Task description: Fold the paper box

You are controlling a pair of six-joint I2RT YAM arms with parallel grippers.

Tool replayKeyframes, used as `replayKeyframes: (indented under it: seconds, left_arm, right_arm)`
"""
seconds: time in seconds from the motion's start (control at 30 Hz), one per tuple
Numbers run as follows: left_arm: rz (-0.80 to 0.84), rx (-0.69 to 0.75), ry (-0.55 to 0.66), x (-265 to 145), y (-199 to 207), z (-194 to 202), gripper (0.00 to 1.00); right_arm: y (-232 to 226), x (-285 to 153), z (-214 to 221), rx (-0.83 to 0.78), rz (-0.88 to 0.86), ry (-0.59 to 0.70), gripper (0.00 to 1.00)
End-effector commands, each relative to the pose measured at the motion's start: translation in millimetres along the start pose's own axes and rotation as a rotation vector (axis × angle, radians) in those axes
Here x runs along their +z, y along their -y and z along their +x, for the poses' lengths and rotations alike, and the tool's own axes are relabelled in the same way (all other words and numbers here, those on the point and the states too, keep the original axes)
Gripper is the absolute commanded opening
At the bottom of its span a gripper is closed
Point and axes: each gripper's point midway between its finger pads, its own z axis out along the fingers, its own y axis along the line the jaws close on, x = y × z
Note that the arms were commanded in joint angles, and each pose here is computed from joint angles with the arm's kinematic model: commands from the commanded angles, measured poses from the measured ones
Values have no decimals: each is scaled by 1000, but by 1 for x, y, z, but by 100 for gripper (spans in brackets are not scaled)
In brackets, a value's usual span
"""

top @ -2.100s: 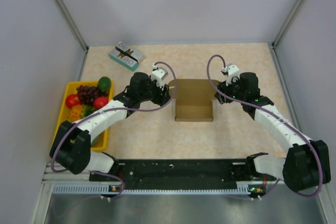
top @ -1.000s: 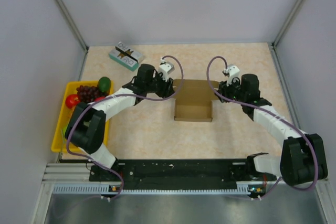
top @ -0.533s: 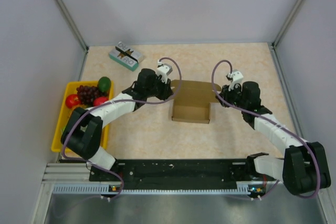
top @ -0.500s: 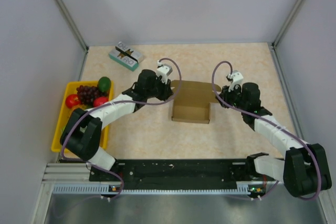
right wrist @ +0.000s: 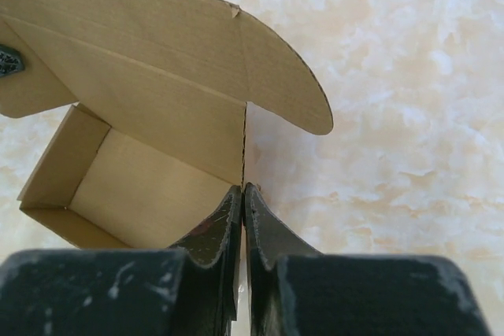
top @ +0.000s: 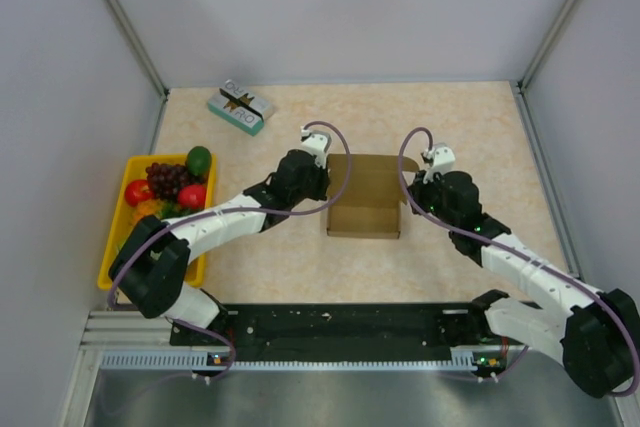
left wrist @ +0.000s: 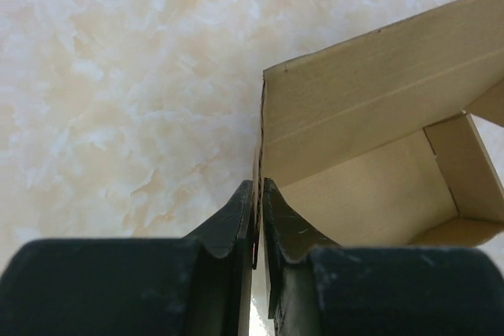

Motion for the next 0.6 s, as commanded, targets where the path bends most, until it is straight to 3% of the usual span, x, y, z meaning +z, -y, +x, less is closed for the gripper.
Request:
replayKeyframes:
  seconds: [0.0, 0.27, 0.57]
  left_arm:
    - [-56, -89, 79, -8, -1, -21, 12]
    - [-75, -139, 90, -9, 19, -14, 6]
    - [-130, -197, 141, -20, 25, 2, 7]
  right_arm:
    - [-3, -2, -10, 52, 47, 30, 1]
    - [-10, -4, 2, 110, 113, -1, 0]
    - [-22, -9, 21, 127, 169, -7, 0]
